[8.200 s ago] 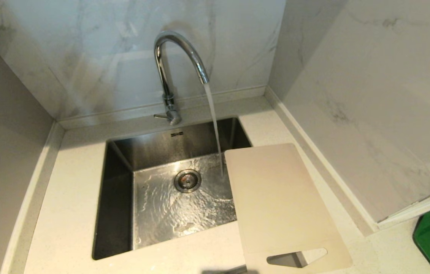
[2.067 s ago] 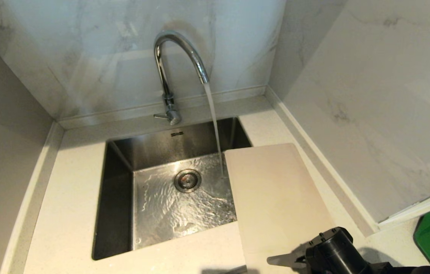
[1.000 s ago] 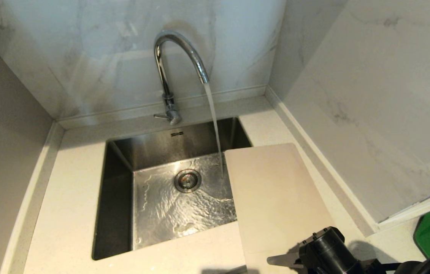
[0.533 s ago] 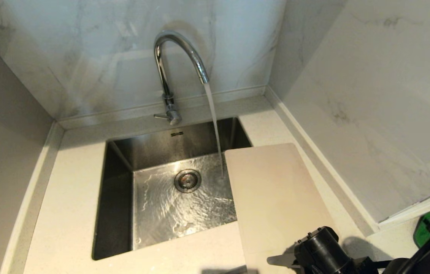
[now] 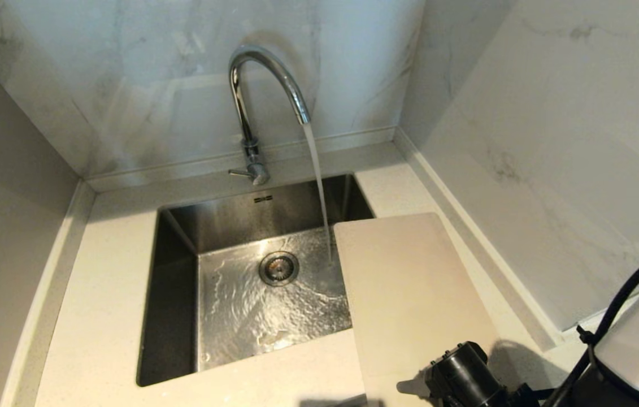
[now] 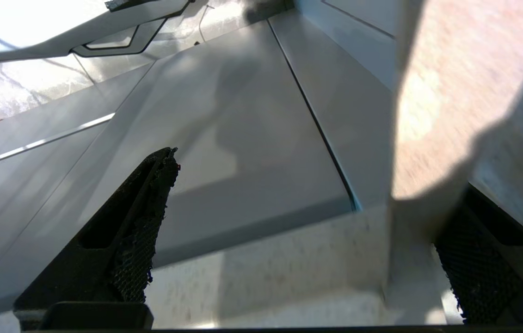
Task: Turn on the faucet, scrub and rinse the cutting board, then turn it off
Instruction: Pick up the cutting board
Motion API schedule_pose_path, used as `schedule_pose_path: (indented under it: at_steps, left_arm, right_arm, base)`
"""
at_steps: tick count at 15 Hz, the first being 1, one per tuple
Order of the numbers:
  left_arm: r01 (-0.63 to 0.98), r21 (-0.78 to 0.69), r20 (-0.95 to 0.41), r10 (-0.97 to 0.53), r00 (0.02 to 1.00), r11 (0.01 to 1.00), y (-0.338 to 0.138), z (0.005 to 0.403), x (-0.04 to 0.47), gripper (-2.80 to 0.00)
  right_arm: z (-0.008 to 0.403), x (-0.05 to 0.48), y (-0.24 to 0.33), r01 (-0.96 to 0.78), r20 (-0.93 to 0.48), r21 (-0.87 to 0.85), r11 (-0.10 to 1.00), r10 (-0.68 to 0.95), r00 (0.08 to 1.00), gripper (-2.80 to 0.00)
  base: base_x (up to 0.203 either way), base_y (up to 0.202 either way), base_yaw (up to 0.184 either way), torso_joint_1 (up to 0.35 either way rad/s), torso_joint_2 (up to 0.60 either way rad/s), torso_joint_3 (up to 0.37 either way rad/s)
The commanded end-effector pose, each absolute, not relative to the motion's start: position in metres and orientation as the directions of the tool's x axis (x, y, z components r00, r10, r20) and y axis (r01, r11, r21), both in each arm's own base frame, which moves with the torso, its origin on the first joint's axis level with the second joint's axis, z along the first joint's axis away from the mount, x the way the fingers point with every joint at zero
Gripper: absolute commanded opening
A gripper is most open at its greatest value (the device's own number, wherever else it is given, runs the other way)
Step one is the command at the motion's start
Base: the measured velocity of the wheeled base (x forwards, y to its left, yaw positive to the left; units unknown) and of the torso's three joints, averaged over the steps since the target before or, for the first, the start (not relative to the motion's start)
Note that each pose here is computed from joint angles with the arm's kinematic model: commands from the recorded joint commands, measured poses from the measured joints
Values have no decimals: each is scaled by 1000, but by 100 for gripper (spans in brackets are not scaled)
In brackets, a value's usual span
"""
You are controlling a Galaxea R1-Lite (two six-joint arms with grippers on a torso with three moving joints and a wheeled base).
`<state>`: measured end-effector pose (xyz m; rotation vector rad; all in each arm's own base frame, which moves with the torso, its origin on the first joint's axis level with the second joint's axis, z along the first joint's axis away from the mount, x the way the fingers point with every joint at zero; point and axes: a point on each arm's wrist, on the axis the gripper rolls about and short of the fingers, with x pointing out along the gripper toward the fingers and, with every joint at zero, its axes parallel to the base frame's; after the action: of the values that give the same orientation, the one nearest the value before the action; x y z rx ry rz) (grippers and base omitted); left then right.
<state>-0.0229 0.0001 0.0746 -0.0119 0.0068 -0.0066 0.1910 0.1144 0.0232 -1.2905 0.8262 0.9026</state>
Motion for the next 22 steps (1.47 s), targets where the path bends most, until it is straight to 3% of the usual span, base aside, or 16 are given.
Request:
schedule_pose_path:
  at_steps: [1, 22]
  left_arm:
    - [6, -12, -6, -6, 1000, 1000, 0, 75, -23, -280]
    - [6, -12, -6, -6, 1000, 1000, 0, 75, -23, -280]
  right_arm:
    - [10, 193, 115, -916, -913, -400, 37, 69, 401, 0]
    - [-12, 196, 117, -925, -925, -380, 8, -9, 380, 0]
  base:
    - [0, 0, 0, 0, 0, 0]
    - [0, 0, 0, 0, 0, 0]
